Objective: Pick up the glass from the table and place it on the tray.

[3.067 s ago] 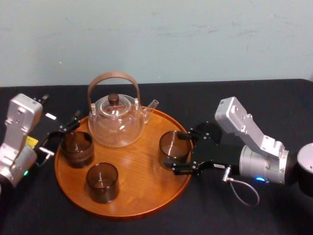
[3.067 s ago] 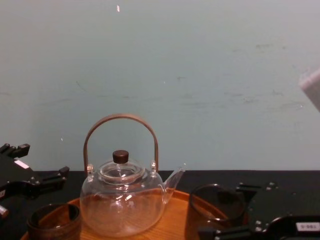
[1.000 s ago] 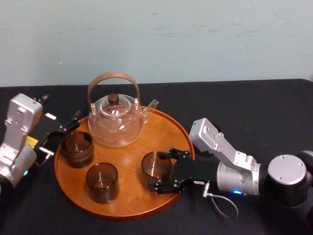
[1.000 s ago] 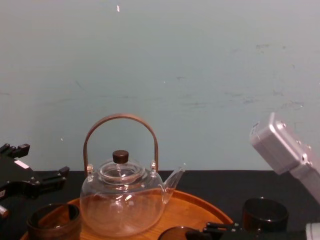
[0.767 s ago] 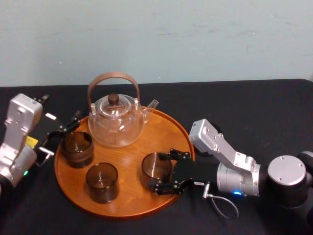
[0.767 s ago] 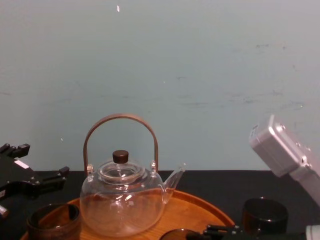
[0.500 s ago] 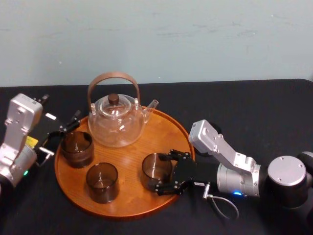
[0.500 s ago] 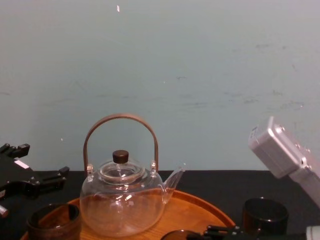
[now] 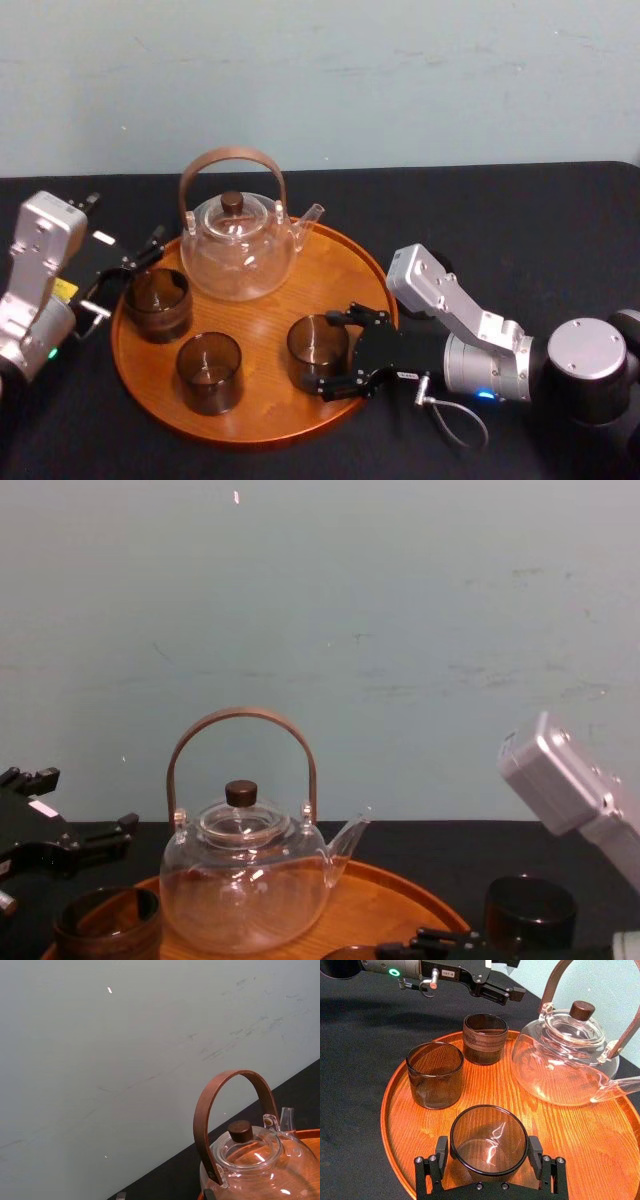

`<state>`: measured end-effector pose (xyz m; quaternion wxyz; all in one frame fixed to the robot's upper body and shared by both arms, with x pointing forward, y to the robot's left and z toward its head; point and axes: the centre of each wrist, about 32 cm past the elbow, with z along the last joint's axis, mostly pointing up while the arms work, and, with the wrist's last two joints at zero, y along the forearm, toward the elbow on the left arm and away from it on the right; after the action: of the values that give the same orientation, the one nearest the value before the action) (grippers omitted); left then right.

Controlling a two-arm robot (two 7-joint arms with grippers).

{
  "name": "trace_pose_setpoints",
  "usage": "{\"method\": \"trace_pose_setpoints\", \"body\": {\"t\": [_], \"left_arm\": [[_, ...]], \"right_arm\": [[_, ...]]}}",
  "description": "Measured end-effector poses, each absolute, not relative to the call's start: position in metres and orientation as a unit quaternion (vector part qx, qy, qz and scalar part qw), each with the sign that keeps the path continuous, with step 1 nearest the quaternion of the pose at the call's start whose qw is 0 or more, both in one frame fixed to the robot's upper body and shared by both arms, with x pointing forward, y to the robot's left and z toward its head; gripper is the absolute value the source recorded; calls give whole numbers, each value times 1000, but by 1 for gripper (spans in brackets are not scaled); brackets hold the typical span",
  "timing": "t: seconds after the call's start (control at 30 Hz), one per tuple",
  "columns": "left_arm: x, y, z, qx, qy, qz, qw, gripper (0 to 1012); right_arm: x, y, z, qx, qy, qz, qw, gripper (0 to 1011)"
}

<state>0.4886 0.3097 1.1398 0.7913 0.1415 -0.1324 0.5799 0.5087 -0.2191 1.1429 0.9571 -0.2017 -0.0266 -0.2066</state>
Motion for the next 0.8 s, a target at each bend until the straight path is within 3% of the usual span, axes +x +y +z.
{"method": "trace_pose_setpoints", "body": {"t": [0.6,0.8], "left_arm": [[489,310,1140,141,-132,580,791,1002],[489,310,1140,141,-132,580,791,1001]], "right_arm": [[509,-219,1143,-200,-25,-206,957,1002],[505,-230,1147,-191,-20,-208,959,1002]]}}
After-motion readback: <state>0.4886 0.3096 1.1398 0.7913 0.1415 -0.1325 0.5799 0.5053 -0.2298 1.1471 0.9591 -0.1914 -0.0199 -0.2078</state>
